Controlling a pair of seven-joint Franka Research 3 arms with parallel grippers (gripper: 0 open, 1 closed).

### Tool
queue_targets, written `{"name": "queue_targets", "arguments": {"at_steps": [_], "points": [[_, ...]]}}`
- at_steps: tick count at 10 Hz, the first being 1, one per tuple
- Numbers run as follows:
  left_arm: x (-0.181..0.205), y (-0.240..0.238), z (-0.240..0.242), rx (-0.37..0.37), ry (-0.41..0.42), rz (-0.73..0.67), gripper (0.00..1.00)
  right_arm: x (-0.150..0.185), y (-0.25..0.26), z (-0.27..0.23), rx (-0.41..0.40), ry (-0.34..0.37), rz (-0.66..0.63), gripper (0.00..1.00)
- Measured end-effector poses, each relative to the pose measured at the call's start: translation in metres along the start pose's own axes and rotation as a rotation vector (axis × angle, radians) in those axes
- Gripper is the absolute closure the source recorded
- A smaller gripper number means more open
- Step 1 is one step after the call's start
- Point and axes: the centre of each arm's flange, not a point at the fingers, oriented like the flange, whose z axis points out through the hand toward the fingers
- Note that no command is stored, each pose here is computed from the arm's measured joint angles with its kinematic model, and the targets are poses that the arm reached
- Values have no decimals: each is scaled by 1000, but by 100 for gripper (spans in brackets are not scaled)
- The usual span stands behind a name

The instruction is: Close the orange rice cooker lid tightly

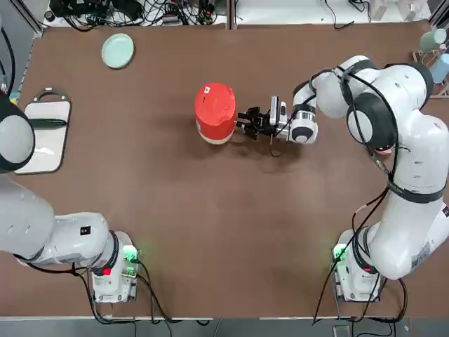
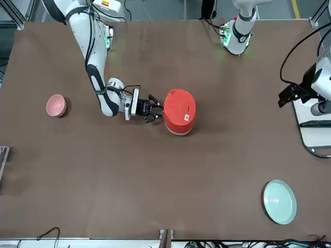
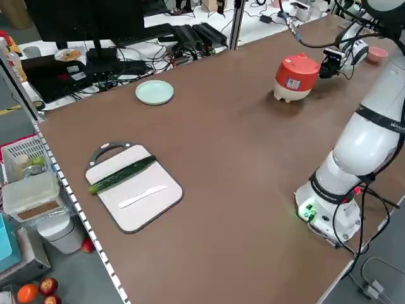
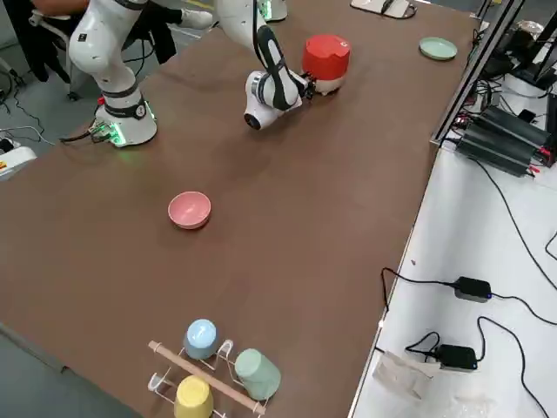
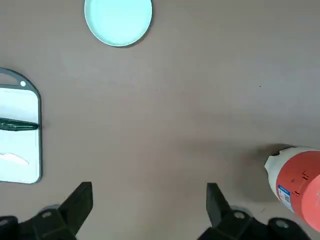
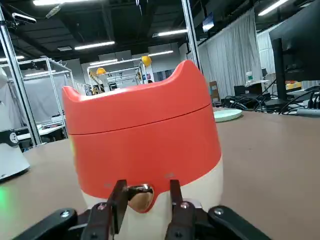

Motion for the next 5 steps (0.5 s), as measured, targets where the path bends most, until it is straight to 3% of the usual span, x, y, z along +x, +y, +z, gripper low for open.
{"name": "queue_targets", "arguments": {"at_steps": [5], "points": [[0, 1, 0, 0, 1, 2, 0, 0, 1, 0, -3, 1, 2, 56]]}}
